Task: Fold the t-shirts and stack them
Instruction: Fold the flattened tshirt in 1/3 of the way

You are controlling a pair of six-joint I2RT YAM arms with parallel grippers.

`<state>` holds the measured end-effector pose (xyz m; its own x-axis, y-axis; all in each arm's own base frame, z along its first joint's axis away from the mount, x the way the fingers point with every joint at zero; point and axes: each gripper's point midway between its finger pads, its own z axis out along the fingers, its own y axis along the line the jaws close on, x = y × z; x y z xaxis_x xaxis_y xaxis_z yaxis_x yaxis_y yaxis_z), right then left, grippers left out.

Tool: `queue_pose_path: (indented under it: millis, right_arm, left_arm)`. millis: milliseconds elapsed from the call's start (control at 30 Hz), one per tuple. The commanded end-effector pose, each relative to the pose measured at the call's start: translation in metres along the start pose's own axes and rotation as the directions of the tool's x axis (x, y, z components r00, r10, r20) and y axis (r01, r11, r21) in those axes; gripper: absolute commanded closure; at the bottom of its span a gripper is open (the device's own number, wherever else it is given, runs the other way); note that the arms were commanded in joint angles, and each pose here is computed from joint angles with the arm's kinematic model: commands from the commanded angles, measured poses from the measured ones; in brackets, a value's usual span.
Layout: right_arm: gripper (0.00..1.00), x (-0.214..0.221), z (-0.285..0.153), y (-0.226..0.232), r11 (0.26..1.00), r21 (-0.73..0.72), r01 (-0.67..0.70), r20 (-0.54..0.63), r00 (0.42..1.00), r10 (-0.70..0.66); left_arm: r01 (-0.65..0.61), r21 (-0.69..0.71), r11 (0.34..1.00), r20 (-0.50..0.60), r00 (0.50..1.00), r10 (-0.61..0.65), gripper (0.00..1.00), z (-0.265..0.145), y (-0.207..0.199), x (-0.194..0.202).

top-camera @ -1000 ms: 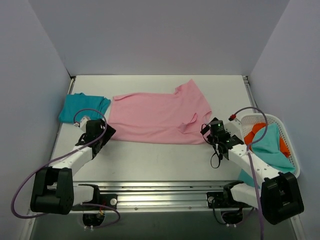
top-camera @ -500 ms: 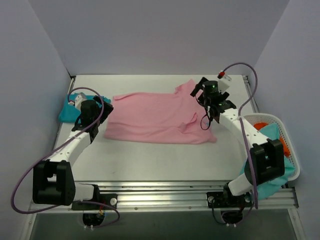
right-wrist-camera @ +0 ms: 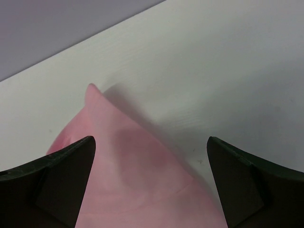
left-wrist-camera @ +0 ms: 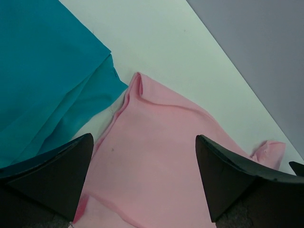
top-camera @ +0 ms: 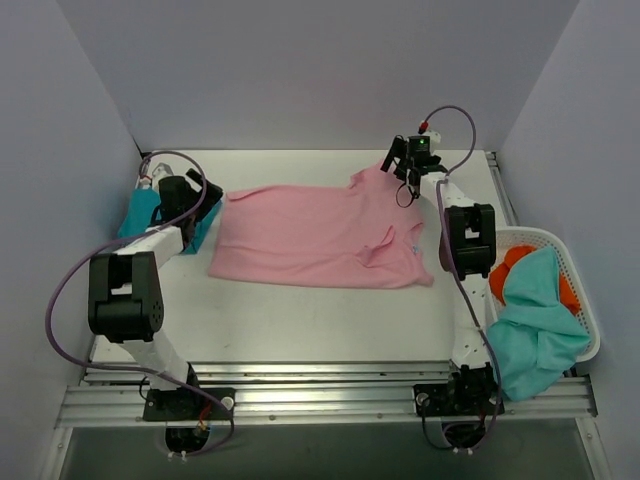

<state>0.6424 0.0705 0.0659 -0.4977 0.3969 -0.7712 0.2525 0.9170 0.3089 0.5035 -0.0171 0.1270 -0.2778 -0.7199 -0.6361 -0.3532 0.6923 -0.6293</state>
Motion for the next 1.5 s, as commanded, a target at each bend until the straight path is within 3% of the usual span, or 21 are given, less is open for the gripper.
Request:
queue_pose_path:
  millis: [0, 267, 400, 700, 867, 967, 1000, 1033, 1067, 1167, 1467]
  right_arm:
    - [0.00, -0.034, 0.010, 0.010, 0.996, -0.078, 0.040, 0.068, 0.997, -0.035]
    - [0.00, -0.021, 0.043, 0.001, 0.993, -0.119, -0.013, 0.062, 0.998, 0.020]
    - [0.00, -0.010, 0.052, 0.016, 0.989, -0.149, -0.017, 0.048, 0.999, 0.025]
    - [0.00, 0.001, 0.059, 0.039, 0.981, -0.193, -0.013, 0.046, 0.999, 0.022]
    - [0.06, 0.015, 0.069, 0.042, 0.977, -0.214, -0.024, 0.022, 0.999, 0.030]
    - [0.22, 0.020, 0.074, 0.040, 0.977, -0.212, -0.029, 0.019, 0.999, 0.034]
    - [0.38, 0.021, 0.074, 0.039, 0.977, -0.210, -0.029, 0.020, 0.999, 0.034]
    - [0.47, 0.022, 0.076, 0.037, 0.978, -0.206, -0.030, 0.019, 0.999, 0.035]
    - [0.73, 0.024, 0.077, 0.036, 0.979, -0.201, -0.032, 0.016, 0.999, 0.036]
    - [0.99, 0.025, 0.079, 0.032, 0.982, -0.188, -0.035, 0.016, 0.999, 0.039]
    - [1.00, 0.020, 0.073, 0.027, 0.983, -0.180, -0.040, 0.030, 0.999, 0.046]
  left_arm:
    - [-0.027, 0.102, 0.994, 0.078, 0.997, 0.019, 0.02, 0.010, -0.026, -0.033]
    - [0.000, 0.150, 0.989, 0.034, 0.999, -0.006, 0.00, 0.031, -0.029, -0.018]
    - [0.001, 0.153, 0.988, 0.014, 1.000, -0.003, 0.06, 0.040, -0.027, -0.009]
    - [-0.003, 0.140, 0.990, 0.006, 1.000, 0.002, 0.06, 0.051, -0.020, -0.002]
    - [-0.005, 0.143, 0.990, 0.005, 1.000, 0.004, 0.07, 0.054, -0.021, -0.001]
    - [-0.010, 0.142, 0.990, 0.003, 1.000, 0.010, 0.07, 0.055, -0.021, 0.000]
    - [-0.016, 0.137, 0.990, 0.004, 1.000, 0.015, 0.07, 0.055, -0.019, 0.000]
    - [-0.017, 0.136, 0.991, 0.007, 1.000, 0.017, 0.07, 0.055, -0.020, -0.001]
    - [-0.017, 0.135, 0.991, 0.008, 1.000, 0.016, 0.07, 0.056, -0.019, -0.001]
    - [-0.016, 0.134, 0.991, 0.005, 1.000, 0.015, 0.07, 0.060, -0.020, -0.001]
    - [0.005, 0.091, 0.996, -0.024, 1.000, -0.003, 0.09, 0.094, -0.029, -0.003]
